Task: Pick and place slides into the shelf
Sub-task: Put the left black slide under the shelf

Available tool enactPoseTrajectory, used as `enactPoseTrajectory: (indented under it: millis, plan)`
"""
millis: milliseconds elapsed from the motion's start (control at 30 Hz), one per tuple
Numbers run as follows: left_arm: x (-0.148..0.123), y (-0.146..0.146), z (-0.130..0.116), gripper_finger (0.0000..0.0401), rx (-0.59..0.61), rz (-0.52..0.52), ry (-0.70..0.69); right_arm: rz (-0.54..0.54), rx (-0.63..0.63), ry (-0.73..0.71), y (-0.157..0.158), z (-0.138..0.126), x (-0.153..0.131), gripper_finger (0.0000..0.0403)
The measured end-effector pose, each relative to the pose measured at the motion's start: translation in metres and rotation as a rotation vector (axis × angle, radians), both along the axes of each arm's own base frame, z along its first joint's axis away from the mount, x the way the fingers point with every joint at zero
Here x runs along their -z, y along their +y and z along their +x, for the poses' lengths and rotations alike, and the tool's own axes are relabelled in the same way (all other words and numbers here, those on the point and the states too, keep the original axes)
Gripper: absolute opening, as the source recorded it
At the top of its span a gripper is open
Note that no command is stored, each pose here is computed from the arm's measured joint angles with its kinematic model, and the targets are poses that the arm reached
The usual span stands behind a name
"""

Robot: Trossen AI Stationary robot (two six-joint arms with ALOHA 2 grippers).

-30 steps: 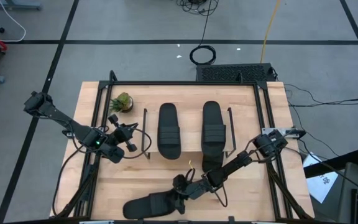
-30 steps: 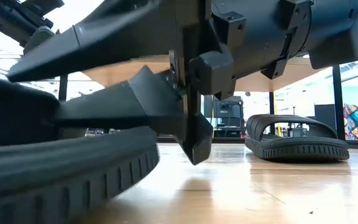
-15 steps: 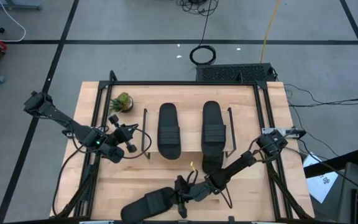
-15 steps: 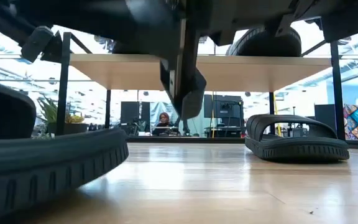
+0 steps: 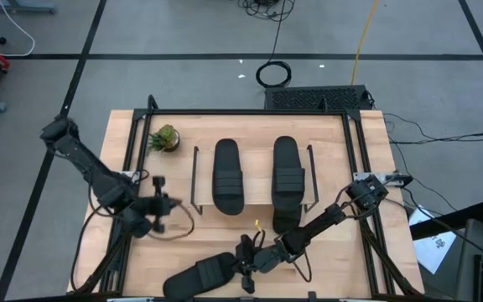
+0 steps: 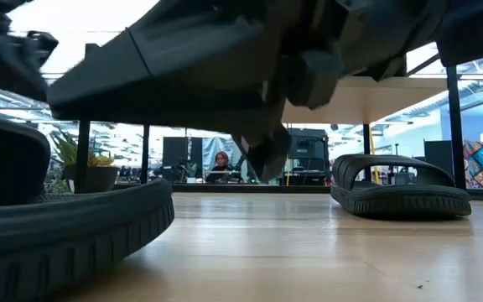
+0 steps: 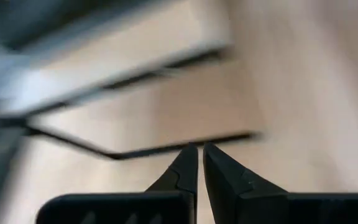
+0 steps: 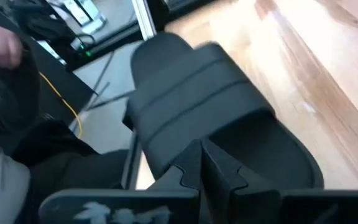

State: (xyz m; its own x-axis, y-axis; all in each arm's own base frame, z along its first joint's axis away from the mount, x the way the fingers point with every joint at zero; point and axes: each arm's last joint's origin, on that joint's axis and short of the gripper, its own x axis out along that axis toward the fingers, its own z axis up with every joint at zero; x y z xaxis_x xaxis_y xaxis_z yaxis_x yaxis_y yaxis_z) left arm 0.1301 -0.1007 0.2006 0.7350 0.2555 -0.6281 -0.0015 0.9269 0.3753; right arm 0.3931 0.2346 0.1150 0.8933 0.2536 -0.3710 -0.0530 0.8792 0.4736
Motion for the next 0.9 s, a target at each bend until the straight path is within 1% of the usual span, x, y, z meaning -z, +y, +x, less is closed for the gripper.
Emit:
enactPoseTrajectory:
  millis: [100,200,300,367,500,600,700,800,900]
  plan:
    - [0.000,-0.017,-0.010,0.0023,0.137,-0.161,0.086,-0.012,-0.001,0.016,0.000,-0.001,0.002,0.0000]
    - [-0.006,-0.036,-0.017,0.0023,0.247,-0.341,0.086,-0.015,-0.005,0.027,0.000,-0.001,0.003,0.0000]
    - [-0.011,-0.055,-0.020,0.0023,0.339,-0.452,0.036,-0.006,-0.021,0.032,-0.001,0.000,0.003,0.0000]
    - [-0.010,-0.065,-0.018,0.0021,0.360,-0.499,0.010,-0.010,-0.019,0.032,-0.002,0.000,0.003,0.0000]
    - [0.002,-0.087,-0.008,0.0003,0.416,-0.556,0.030,-0.014,-0.012,0.027,-0.006,0.003,0.003,0.0000]
    - [0.015,-0.106,0.001,0.0004,0.483,-0.596,0.038,-0.018,-0.013,0.024,-0.007,0.003,0.002,0.0000]
    - [0.027,-0.124,0.011,0.0002,0.529,-0.580,0.063,-0.011,-0.011,0.024,-0.006,0.003,0.002,0.0000]
    - [0.029,-0.141,0.024,0.0002,0.509,-0.540,0.052,-0.004,-0.010,0.028,-0.006,0.003,0.002,0.0000]
    - [0.034,-0.147,0.041,0.0001,0.457,-0.518,0.063,-0.007,-0.010,0.029,-0.006,0.003,0.003,0.0000]
